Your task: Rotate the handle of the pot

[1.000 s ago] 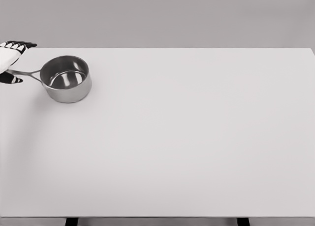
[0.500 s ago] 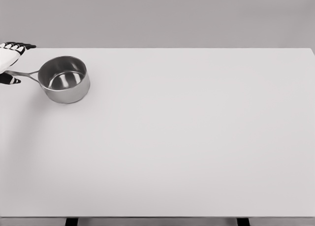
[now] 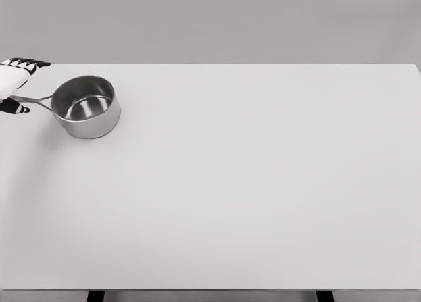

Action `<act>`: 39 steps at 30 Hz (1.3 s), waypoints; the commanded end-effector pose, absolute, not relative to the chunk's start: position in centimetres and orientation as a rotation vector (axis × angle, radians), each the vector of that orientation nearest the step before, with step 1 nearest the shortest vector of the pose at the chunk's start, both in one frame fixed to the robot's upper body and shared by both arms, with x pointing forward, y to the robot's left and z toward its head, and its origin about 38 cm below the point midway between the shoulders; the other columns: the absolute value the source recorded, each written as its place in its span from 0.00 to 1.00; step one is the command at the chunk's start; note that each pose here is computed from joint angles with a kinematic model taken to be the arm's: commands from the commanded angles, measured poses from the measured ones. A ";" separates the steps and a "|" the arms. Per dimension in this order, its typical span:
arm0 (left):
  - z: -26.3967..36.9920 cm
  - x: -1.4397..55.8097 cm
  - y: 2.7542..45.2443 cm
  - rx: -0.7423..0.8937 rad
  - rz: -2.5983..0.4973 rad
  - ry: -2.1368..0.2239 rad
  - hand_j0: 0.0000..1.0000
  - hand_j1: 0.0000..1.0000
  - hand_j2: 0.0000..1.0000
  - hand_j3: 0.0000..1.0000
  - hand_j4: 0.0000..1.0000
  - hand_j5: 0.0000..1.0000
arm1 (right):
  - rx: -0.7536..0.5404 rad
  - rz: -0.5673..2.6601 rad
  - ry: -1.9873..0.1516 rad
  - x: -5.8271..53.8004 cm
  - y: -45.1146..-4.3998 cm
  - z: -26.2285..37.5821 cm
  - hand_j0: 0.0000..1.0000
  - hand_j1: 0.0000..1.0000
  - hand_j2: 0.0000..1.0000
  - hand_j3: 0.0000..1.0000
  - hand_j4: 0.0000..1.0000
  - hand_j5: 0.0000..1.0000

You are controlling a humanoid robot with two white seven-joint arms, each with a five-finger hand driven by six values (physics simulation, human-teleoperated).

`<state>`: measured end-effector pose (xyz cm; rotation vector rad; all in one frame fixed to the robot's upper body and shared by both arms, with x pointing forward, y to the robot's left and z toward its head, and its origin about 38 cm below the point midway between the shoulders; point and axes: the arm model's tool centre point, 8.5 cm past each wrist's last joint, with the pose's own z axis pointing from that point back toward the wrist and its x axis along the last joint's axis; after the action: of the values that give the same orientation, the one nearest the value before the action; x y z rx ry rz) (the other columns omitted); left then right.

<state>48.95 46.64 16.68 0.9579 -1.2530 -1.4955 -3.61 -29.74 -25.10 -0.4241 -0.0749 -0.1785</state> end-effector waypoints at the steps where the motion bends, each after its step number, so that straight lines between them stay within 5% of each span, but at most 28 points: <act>1: 16.7 49.0 46.6 0.958 -1.491 -1.257 1.00 1.00 1.00 1.00 1.00 1.00 | -0.424 -0.180 -0.075 -3.6 -29.7 -25.1 1.00 1.00 1.00 1.00 1.00 1.00; 39: 17.2 49.6 46.3 0.978 -1.520 -1.236 1.00 1.00 1.00 1.00 1.00 1.00 | -0.424 -0.179 -0.075 -3.6 -29.7 -25.1 1.00 1.00 1.00 1.00 1.00 1.00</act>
<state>49.59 46.37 17.28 0.9799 -1.2338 -1.5251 -3.61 -29.74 -25.10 -0.4241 -0.0749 -0.1784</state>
